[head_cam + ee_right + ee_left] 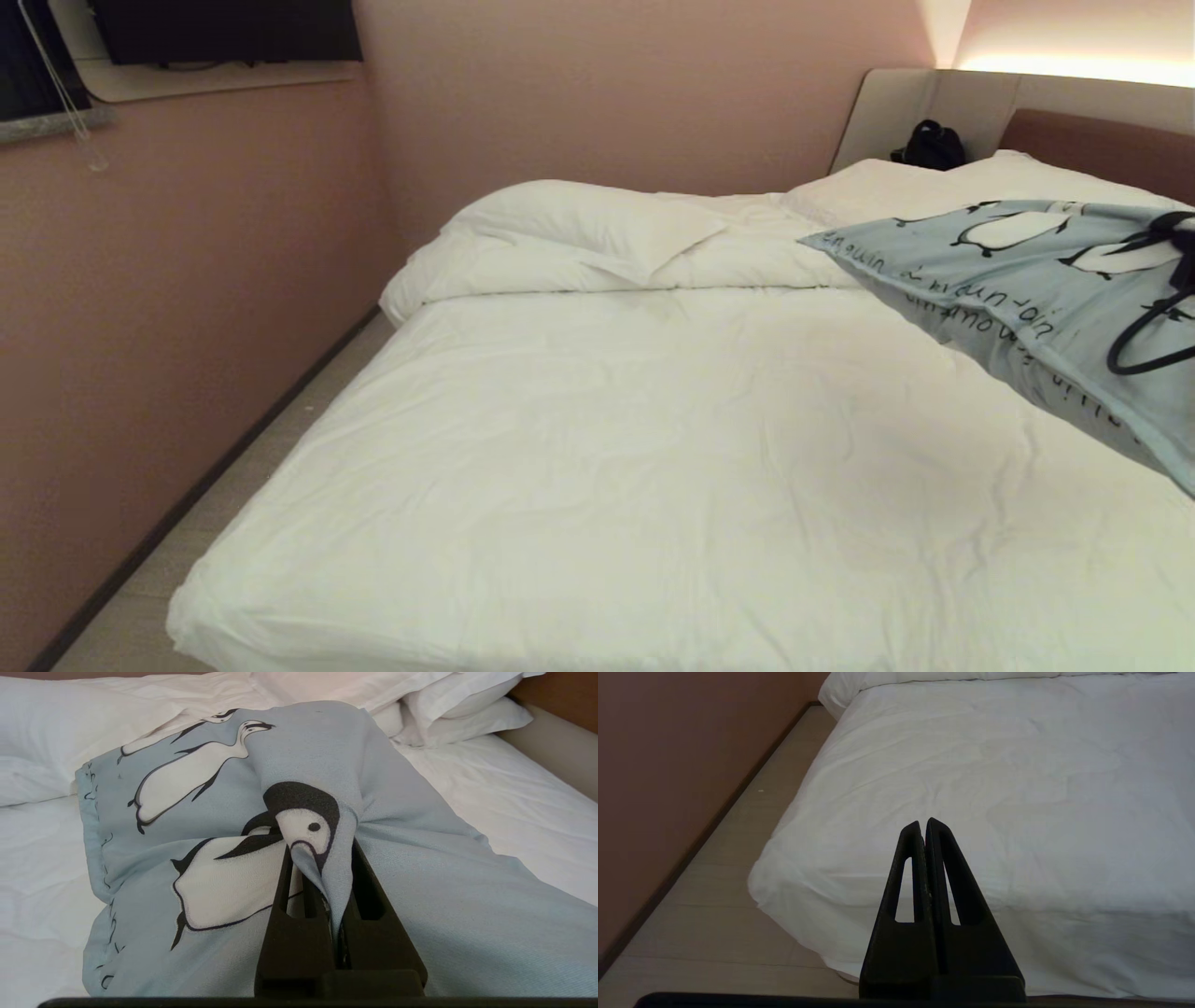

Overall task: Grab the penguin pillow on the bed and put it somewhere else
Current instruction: Move to the foot of the bed

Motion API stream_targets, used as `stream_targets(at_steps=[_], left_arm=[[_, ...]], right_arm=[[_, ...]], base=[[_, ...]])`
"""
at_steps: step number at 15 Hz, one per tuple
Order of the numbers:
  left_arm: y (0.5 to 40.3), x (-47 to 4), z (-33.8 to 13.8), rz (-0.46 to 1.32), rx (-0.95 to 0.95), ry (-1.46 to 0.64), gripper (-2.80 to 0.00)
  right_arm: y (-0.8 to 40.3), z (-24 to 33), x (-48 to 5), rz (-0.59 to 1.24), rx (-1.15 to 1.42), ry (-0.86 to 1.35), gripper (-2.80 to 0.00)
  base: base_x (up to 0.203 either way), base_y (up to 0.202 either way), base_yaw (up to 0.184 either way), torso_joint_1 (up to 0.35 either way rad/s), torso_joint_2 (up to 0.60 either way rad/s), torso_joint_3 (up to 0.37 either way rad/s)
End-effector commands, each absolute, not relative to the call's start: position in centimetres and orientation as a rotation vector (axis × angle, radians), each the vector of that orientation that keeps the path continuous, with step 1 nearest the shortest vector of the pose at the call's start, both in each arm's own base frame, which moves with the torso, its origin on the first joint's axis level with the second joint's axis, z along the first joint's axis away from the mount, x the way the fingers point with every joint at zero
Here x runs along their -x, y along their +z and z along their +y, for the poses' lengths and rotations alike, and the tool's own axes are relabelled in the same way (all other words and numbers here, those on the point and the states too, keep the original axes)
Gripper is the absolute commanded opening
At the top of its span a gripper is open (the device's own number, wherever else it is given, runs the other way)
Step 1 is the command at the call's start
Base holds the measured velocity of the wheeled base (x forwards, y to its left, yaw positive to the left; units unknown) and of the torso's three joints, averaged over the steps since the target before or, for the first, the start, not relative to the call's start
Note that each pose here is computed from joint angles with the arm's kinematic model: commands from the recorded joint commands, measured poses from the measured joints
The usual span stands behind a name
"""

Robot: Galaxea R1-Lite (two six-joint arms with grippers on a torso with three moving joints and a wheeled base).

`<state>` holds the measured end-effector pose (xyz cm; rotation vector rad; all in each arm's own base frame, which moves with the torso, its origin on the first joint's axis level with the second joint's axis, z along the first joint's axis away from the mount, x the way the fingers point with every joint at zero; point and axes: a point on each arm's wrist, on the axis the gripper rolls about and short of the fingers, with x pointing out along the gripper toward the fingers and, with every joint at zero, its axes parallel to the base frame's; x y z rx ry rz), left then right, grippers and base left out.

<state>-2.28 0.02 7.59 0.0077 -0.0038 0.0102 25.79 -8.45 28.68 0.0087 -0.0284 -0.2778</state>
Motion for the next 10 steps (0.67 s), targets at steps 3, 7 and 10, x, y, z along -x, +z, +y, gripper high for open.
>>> stream_targets(at_steps=[3,7,10], left_arm=[[7.6,2.3,0.0,-0.005,-0.008,0.011,-2.80],[7.6,2.3,0.0,-0.005,-0.008,0.011,-2.80],[7.6,2.3,0.0,-0.005,-0.008,0.011,-2.80]], right_arm=[[28.3,-8.2,-26.4,-0.015,-0.011,-0.262,-2.80],[27.6,-7.9,-27.7,0.011,-0.018,-0.243,-2.80],[27.7,-7.7,-28.5,0.007,-0.044,-0.244,-2.80]], base=[[0.000,0.193,-0.001,0.004,0.00,-0.004],[0.000,0.195,-0.001,0.000,0.00,0.004],[0.000,0.195,0.000,0.003,0.00,0.001]])
